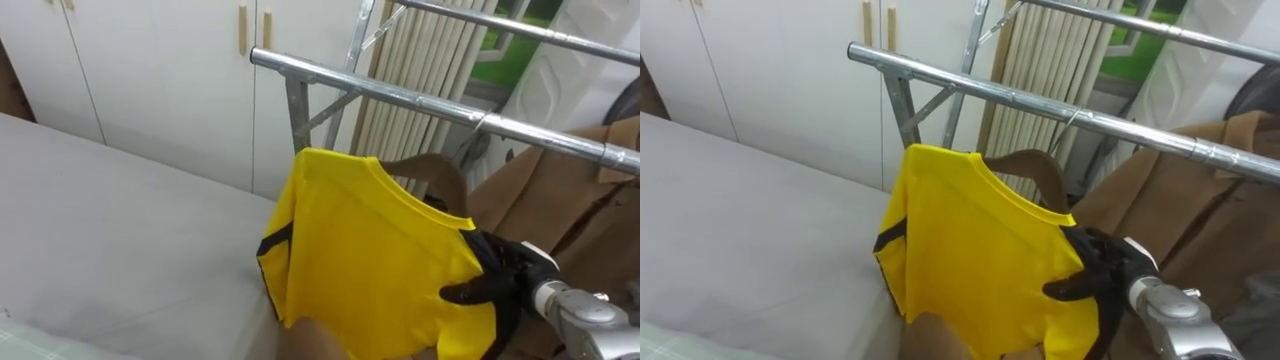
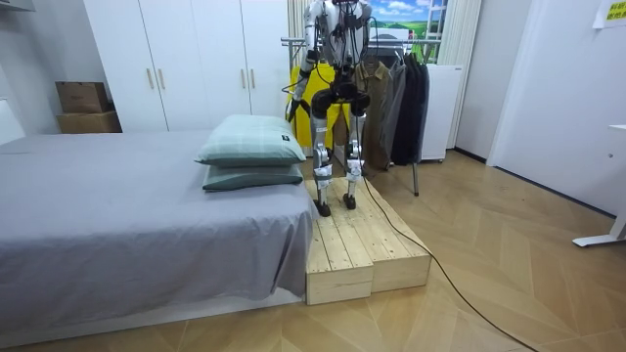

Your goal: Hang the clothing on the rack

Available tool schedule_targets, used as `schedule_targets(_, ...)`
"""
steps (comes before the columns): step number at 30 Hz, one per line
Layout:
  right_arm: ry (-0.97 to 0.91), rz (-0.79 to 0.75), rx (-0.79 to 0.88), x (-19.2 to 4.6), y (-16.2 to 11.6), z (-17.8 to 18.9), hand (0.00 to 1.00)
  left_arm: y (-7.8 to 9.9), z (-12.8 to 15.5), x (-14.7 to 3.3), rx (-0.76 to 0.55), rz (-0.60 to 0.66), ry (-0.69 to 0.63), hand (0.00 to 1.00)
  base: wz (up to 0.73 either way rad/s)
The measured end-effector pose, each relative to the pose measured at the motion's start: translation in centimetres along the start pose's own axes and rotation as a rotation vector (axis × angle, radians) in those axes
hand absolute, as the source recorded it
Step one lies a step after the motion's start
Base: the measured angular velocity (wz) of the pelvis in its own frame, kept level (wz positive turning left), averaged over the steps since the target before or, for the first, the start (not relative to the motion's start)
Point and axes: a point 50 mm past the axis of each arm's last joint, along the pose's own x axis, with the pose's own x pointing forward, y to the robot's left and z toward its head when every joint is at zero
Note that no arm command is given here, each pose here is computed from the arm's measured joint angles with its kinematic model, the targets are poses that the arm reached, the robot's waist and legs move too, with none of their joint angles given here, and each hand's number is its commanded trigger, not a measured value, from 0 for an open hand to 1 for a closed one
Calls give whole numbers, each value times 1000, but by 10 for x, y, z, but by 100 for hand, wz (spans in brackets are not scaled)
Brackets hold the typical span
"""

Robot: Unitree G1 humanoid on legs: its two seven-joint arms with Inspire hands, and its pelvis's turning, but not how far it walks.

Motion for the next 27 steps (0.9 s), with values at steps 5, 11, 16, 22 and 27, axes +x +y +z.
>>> schedule_targets(5,-18,-64,83,-1,-7,2,0,-1,-2,0,-3,5,7,0,0)
schedule_targets(11,-46,-162,192,-2,-18,6,0,-2,-4,0,-18,24,20,0,-6)
schedule_targets(16,-70,-213,228,-3,-23,13,0,-1,-5,0,-17,27,22,0,-4)
schedule_targets(22,-159,-231,337,-5,-29,31,0,-1,-7,-3,-19,47,26,0,-1)
schedule_targets(27,-199,-228,381,-7,-33,38,0,3,-10,-3,-39,81,38,0,-1)
